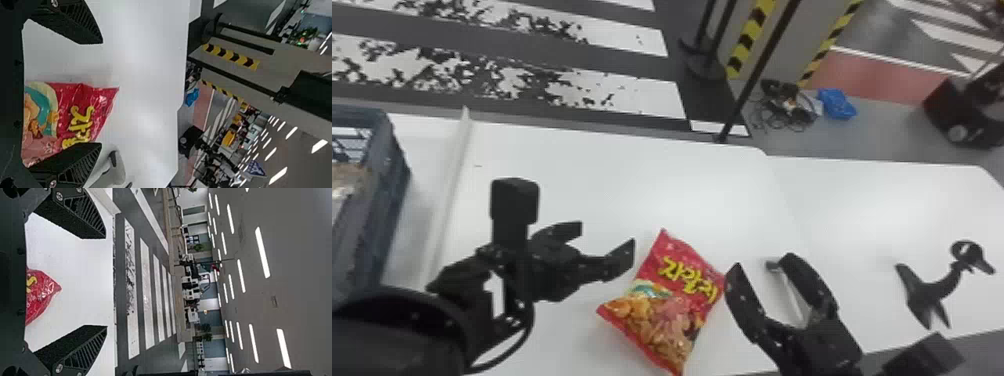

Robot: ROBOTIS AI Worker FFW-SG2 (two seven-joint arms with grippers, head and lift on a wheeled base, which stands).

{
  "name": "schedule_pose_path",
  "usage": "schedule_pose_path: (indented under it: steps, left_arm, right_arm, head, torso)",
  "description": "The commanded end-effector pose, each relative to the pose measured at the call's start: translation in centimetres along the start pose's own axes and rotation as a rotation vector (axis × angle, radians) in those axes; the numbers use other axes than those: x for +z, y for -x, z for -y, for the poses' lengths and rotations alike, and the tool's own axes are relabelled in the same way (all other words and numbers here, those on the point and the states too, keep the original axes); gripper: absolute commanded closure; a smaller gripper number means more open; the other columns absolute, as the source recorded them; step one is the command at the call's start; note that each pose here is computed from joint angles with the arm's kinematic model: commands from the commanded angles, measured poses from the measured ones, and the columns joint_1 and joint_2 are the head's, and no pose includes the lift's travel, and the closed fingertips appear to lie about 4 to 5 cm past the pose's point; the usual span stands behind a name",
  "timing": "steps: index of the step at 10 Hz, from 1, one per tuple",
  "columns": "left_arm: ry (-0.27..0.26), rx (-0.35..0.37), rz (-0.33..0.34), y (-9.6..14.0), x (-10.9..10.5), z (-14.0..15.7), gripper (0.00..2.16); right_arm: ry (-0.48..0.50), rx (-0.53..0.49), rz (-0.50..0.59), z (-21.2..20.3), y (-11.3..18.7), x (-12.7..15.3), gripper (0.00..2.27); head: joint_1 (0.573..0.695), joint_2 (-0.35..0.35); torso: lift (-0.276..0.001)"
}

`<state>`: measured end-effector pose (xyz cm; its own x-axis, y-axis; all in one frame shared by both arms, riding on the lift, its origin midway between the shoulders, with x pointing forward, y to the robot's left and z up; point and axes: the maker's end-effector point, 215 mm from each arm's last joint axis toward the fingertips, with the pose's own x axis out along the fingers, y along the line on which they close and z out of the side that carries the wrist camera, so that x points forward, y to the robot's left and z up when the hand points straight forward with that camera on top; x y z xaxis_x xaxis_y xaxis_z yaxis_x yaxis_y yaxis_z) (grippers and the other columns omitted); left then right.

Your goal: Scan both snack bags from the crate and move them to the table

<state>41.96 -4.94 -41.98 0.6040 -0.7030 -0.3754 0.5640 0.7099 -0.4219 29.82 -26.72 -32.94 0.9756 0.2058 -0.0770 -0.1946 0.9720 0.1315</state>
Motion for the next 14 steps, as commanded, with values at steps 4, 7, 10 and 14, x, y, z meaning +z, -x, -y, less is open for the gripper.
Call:
schedule_pose_path:
  steps: [4,7,10,14]
  left_arm:
    - [-0.028,0.357,0.320,18.1,8.6,-14.4,0.06]
    - [-0.047,0.447,0.360,24.0,9.9,-16.1,0.07]
    - [-0.031,0.524,0.336,26.6,8.5,-18.2,0.07]
    - [0.005,0.620,0.331,33.4,6.6,-22.3,0.07]
  right_arm:
    - [0.016,0.122,-0.106,-7.0,-0.7,-4.2,0.12]
    - [0.110,0.292,-0.199,-15.5,0.0,-7.8,0.12]
    - [0.430,0.282,-0.379,-20.0,1.9,-14.7,0.12]
    - [0.672,0.155,-0.411,-17.3,-1.1,-17.9,0.12]
  head:
    - [0.695,-0.236]
    - [0.695,0.096]
    - [0.695,0.275]
    - [0.695,0.350]
  torso:
    - [-0.087]
    - [-0.087]
    - [-0.087]
    - [-0.087]
